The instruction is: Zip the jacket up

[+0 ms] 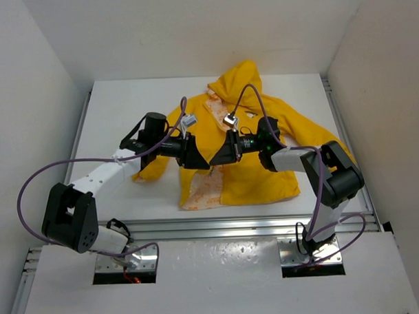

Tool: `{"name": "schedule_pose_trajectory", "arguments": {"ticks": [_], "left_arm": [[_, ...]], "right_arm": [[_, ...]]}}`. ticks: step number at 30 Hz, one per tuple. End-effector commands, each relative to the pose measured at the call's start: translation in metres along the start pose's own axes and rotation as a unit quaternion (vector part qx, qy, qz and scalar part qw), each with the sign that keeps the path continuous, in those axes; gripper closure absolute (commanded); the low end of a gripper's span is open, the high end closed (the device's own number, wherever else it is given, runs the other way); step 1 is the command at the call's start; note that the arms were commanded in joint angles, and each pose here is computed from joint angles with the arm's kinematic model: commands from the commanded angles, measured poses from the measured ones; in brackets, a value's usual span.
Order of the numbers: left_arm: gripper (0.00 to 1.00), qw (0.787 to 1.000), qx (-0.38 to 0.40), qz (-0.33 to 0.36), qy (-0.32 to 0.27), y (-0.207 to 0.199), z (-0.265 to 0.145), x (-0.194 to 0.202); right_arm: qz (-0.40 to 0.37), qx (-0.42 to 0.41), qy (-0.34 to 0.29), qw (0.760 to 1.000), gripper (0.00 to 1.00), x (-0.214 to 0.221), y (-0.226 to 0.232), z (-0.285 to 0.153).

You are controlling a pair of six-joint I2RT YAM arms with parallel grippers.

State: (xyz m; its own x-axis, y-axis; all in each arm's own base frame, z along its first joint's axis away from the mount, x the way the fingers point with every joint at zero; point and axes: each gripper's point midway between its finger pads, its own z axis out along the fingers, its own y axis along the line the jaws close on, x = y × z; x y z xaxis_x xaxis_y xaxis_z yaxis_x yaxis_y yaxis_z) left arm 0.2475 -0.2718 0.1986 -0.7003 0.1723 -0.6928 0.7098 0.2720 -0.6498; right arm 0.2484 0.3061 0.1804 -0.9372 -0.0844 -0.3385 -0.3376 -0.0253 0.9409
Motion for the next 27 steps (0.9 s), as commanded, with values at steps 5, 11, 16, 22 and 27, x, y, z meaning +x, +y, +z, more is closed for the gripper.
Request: {"name": "schedule_pose_trajectory", "arguments": {"ticks": [5, 11, 16, 22, 27], "left_arm": [[0.57, 0.999, 0.022, 0.044, 0.001, -0.017, -0.003, -0.002], [0.57, 0.999, 0.016, 0.046, 0.007, -0.012, -0.002, 0.002], [0.6, 0.999, 0.014, 0.046, 0.017, -0.007, 0.003, 0.008], [0.61, 0.999, 0.017, 0.047, 0.02, -0.007, 0.007, 0.005], [0.64, 0.998, 0.017, 0.052, 0.02, -0.006, 0.008, 0.003]], "right_arm": [[-0.057, -0.016, 0.002, 0.998, 1.0, -0.007, 0.018, 0.0], [-0.058, -0.017, 0.005, 0.998, 1.0, -0.007, 0.019, 0.001], [-0.062, -0.018, 0.007, 0.998, 1.0, -0.007, 0.02, 0.001], [-0.06, -0.015, 0.004, 0.998, 1.0, -0.008, 0.017, 0.001], [-0.06, -0.016, 0.004, 0.998, 1.0, -0.01, 0.018, 0.002]]}}
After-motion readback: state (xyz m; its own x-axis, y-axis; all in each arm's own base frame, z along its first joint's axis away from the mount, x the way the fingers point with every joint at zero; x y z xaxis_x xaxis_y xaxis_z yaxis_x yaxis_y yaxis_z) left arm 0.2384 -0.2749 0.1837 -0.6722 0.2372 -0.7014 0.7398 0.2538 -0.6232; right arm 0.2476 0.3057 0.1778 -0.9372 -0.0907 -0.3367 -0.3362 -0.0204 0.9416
